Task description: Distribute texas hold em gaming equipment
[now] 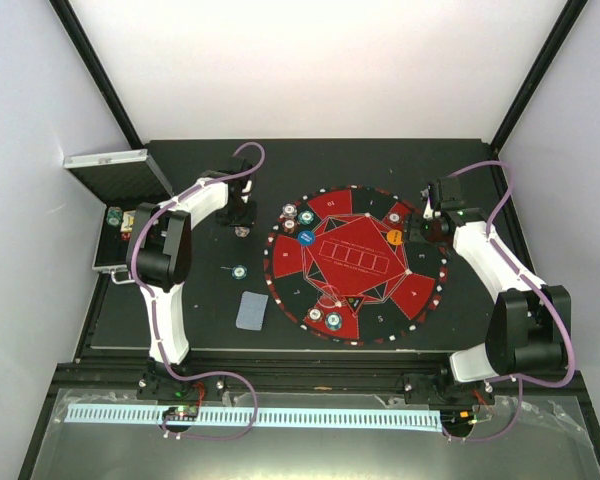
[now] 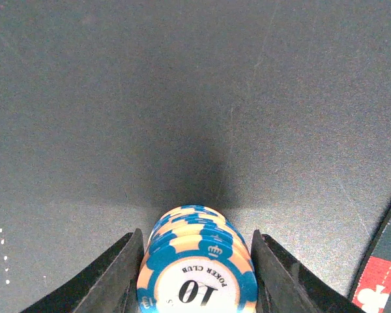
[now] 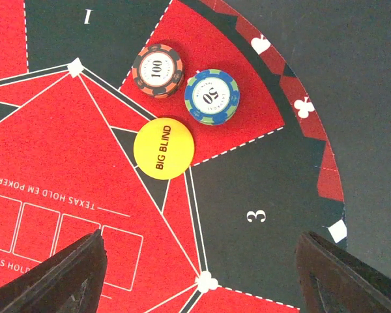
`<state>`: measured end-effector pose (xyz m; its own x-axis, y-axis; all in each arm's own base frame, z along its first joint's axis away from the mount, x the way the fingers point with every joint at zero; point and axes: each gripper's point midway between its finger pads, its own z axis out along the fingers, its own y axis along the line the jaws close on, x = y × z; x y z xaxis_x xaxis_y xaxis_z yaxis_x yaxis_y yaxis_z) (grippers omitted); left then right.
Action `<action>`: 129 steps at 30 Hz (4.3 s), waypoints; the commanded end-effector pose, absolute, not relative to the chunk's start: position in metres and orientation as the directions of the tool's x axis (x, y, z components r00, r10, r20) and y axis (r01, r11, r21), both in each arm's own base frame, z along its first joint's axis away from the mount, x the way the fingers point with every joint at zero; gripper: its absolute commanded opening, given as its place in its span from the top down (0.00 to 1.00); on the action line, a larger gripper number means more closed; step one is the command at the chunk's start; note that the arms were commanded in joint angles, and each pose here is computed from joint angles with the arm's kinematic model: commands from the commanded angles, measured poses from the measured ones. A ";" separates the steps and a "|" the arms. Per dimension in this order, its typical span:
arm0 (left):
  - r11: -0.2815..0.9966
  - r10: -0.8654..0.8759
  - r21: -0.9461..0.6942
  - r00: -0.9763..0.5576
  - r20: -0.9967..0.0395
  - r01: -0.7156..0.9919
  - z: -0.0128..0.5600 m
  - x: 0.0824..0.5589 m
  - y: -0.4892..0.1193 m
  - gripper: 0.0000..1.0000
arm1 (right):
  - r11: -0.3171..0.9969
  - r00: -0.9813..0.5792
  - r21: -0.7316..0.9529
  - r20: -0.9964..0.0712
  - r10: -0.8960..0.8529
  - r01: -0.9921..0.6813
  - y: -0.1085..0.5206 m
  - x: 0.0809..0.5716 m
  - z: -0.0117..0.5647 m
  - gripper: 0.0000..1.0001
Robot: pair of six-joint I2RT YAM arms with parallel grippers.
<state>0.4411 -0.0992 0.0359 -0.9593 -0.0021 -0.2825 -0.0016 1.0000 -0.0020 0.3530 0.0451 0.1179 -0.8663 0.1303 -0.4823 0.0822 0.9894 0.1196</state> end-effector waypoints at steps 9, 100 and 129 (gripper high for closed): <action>1.000 -0.013 0.011 -0.954 -0.301 -0.017 0.044 0.450 -0.093 0.62 | 0.990 -0.857 0.116 -0.500 0.127 0.079 0.043 0.355 0.127 0.20; 0.998 -0.043 -0.065 -0.718 -0.694 0.003 0.225 0.335 -0.046 0.01 | 0.979 -0.919 0.070 -0.361 -0.155 -0.193 0.217 0.347 0.062 0.19; 0.997 -0.027 0.035 -0.757 -0.653 -0.066 0.192 0.335 -0.022 0.01 | 0.980 -0.960 -0.048 -0.197 -0.199 -0.194 0.214 0.336 -0.011 0.37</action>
<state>0.3299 -0.0286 0.1799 -0.7849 -0.0275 -0.6190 -0.0510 0.9985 0.0203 0.3484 0.2218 0.0147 -0.9452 -0.1925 -0.2638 -0.1973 0.9803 -0.0085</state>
